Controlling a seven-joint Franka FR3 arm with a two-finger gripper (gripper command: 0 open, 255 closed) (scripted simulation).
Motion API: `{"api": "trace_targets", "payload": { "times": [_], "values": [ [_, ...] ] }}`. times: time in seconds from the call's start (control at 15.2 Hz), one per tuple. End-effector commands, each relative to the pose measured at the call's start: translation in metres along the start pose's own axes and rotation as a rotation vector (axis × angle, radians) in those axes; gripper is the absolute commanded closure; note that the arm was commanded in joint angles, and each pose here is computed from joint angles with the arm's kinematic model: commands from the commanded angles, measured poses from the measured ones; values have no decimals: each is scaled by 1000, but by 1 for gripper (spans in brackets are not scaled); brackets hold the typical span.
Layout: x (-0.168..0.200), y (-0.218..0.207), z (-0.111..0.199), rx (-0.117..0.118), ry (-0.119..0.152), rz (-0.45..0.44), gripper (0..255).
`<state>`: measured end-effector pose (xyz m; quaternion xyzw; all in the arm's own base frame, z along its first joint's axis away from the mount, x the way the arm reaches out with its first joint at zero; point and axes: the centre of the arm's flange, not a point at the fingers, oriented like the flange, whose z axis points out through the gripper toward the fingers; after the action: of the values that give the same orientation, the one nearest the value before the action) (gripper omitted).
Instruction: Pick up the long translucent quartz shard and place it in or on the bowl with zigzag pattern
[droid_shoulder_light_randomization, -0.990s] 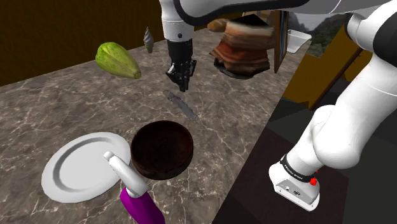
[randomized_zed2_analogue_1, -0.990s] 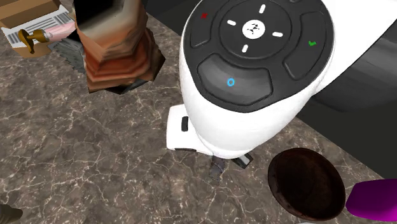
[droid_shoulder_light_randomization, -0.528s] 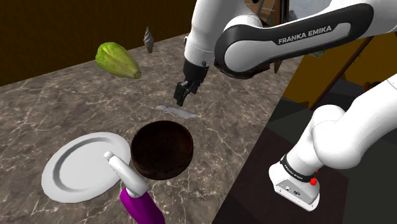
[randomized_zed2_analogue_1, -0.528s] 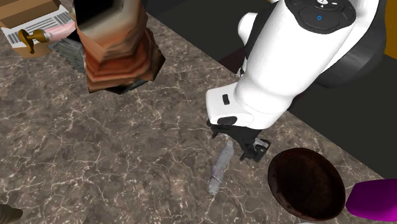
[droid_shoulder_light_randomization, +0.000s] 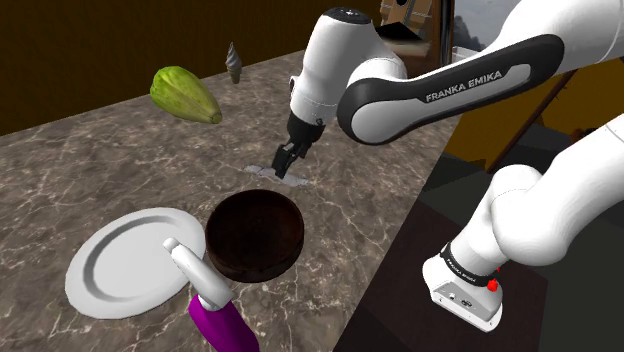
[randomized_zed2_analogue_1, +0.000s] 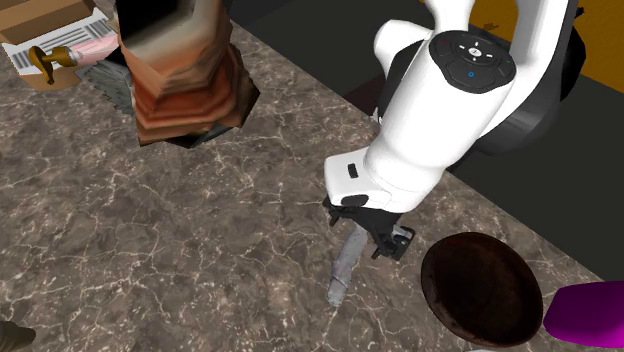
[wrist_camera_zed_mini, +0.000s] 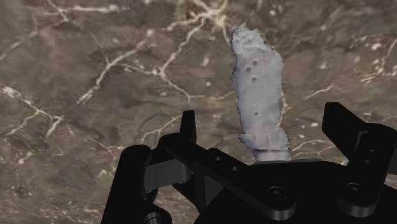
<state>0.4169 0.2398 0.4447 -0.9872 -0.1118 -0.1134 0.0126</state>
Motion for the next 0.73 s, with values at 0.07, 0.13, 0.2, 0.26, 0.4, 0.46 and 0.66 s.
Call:
{"api": "trace_targets", "payload": {
  "times": [0.07,0.13,0.2,0.26,0.4,0.46,0.66],
  "values": [
    [0,0,3,0,1,0,0],
    [0,0,3,0,1,0,0],
    [0,0,3,0,1,0,0],
    [0,0,3,0,1,0,0],
    [0,0,3,0,1,0,255],
    [0,0,3,0,1,0,255],
    [0,0,3,0,1,0,255]
  ]
}}
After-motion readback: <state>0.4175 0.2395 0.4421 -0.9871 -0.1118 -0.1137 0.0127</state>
